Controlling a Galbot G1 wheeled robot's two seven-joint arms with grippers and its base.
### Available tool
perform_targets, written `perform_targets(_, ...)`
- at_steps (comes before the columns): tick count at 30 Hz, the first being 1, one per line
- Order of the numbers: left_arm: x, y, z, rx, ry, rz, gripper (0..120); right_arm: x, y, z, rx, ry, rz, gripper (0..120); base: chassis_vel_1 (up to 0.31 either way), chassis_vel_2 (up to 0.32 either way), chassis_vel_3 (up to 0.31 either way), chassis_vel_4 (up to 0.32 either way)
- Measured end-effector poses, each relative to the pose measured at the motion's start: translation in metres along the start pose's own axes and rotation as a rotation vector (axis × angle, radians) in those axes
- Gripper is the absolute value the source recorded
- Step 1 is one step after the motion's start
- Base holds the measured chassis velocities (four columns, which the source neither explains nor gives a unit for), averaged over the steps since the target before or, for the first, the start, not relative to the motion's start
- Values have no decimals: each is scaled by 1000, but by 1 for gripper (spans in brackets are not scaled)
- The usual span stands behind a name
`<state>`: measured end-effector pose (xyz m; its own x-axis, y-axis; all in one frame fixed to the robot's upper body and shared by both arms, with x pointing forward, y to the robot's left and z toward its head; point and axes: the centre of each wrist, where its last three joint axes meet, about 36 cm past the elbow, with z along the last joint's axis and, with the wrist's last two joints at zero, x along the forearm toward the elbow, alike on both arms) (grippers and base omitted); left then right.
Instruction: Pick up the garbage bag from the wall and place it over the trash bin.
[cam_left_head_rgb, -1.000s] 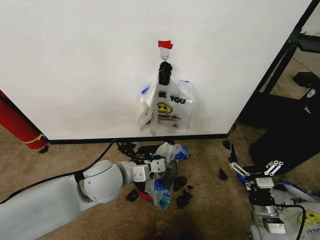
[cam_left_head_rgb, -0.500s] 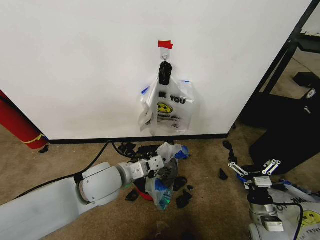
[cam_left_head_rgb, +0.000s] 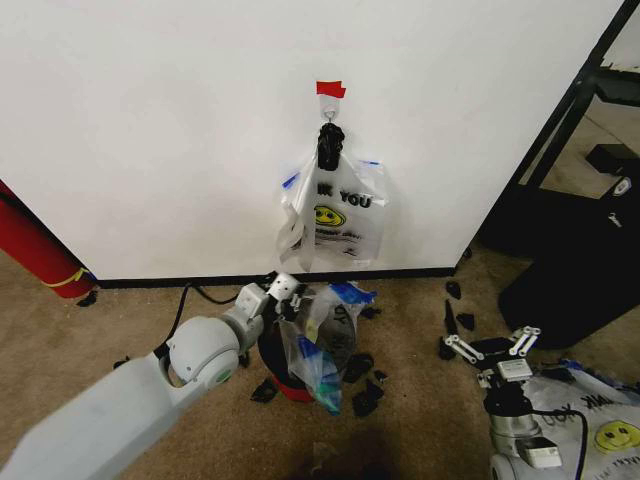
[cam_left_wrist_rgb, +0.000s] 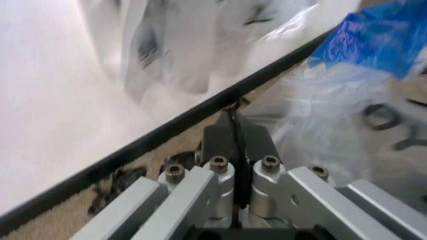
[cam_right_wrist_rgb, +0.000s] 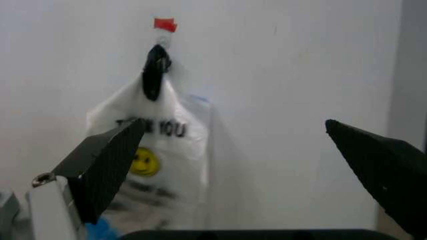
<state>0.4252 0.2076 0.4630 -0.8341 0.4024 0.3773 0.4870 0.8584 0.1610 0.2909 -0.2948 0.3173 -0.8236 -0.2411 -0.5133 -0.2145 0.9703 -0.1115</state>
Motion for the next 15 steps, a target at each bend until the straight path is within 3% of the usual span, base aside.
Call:
perform_targets(6, 1, 4, 34, 20, 23, -52, 0, -11, 21, 9, -248, 146, 24, 100, 0, 0, 0, 0)
perform_targets(7, 1, 4, 34, 20, 23, -52, 0, -11, 21, 9, -248, 146, 24, 100, 0, 0, 0, 0)
perform_targets(13, 2, 2, 42, 12, 9, -45, 0, -33, 54, 5, -457, 434, -22, 100, 0, 0, 0, 0)
perform_targets(15, 1, 0, 42, 12, 5, -39, 0, -37, 59, 4, -484, 467, -29, 100, 0, 0, 0, 0)
